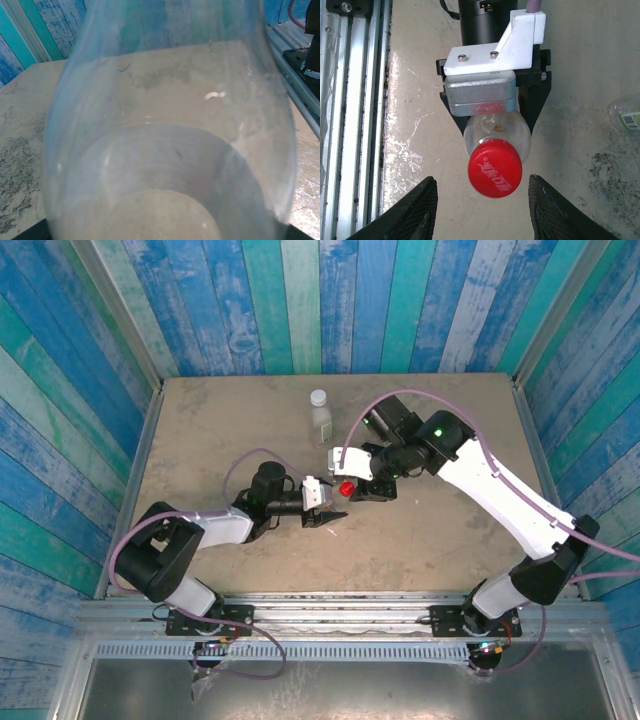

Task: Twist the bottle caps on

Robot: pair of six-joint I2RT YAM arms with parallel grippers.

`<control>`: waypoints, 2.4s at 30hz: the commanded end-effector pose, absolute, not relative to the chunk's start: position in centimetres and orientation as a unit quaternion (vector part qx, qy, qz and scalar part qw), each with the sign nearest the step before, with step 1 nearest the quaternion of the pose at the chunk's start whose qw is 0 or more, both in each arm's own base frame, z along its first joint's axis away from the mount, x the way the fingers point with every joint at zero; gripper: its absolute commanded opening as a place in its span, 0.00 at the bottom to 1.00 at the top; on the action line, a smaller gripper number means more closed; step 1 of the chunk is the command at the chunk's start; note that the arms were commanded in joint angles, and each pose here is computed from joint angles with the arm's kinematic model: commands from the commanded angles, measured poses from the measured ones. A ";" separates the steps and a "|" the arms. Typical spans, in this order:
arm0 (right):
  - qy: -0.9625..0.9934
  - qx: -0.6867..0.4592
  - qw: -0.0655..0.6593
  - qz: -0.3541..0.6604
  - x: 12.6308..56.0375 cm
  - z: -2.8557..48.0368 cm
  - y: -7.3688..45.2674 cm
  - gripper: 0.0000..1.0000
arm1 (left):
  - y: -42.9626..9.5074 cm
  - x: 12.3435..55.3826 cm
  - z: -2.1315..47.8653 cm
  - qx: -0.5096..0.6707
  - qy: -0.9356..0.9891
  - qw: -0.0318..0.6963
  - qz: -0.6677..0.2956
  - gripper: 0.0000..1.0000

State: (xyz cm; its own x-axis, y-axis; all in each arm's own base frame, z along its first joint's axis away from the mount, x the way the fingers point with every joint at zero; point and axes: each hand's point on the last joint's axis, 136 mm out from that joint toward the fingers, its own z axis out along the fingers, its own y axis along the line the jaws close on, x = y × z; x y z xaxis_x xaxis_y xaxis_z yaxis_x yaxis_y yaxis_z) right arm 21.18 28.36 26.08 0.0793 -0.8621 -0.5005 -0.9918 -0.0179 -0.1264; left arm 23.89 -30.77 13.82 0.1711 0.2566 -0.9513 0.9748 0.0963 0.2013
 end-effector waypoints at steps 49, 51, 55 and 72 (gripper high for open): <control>0.831 -0.425 0.299 0.198 22.8 28.1 27.3 0.67 | -29.1 27.6 17.9 0.504 0.590 0.591 -0.219 0.58; 0.783 -0.501 0.324 0.173 22.0 28.4 26.7 0.70 | -29.4 26.4 17.1 0.530 0.582 0.571 -0.233 0.58; 0.652 -0.668 0.328 0.147 18.3 28.5 26.3 0.70 | -29.5 24.5 15.9 0.571 0.568 0.536 -0.252 0.58; 0.529 -0.809 0.254 0.048 17.9 25.4 27.5 0.51 | -30.0 21.9 16.1 0.618 0.532 0.515 -0.264 0.57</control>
